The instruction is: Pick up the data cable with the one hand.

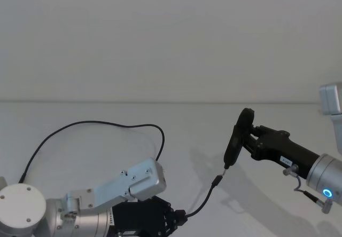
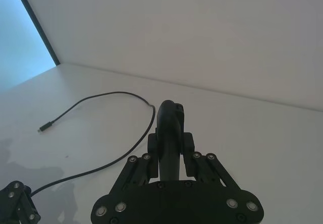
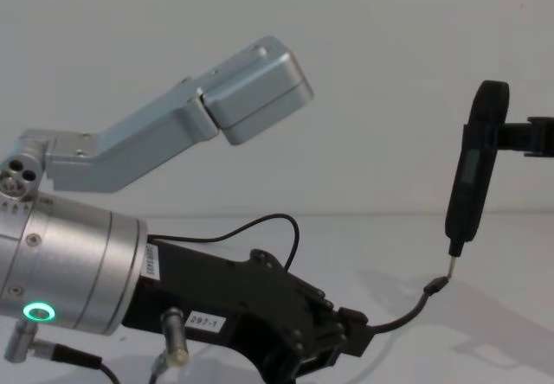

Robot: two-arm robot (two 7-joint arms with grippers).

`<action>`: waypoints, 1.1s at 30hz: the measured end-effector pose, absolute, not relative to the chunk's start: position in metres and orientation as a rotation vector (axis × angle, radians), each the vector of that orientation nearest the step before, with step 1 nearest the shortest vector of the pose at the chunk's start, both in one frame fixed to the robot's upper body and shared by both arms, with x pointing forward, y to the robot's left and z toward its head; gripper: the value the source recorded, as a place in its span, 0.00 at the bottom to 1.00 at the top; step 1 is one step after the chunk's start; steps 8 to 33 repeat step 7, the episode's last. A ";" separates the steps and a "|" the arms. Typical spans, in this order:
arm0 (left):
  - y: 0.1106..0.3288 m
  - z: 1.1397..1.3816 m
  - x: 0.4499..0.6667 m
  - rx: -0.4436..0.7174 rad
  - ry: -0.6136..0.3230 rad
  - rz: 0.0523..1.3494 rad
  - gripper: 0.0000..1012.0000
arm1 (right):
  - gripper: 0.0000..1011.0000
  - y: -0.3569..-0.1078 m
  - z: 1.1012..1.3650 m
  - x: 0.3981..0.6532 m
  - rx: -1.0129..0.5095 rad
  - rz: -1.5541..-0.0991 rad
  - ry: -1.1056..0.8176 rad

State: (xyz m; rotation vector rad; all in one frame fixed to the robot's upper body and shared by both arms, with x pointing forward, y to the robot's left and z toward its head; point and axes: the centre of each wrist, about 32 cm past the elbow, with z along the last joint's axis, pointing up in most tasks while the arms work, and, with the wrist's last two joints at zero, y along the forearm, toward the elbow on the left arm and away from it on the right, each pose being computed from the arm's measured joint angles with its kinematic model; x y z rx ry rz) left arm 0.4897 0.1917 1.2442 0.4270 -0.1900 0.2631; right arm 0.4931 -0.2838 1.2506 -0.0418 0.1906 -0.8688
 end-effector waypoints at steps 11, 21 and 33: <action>0.192 1.244 0.490 0.427 -0.190 0.263 0.05 | 0.28 -0.284 1.251 0.493 -0.042 -0.869 0.191; 0.192 1.244 0.490 0.427 -0.190 0.263 0.05 | 0.28 -0.284 1.251 0.493 -0.042 -0.869 0.191; 0.192 1.244 0.490 0.427 -0.190 0.263 0.05 | 0.28 -0.284 1.251 0.493 -0.042 -0.869 0.191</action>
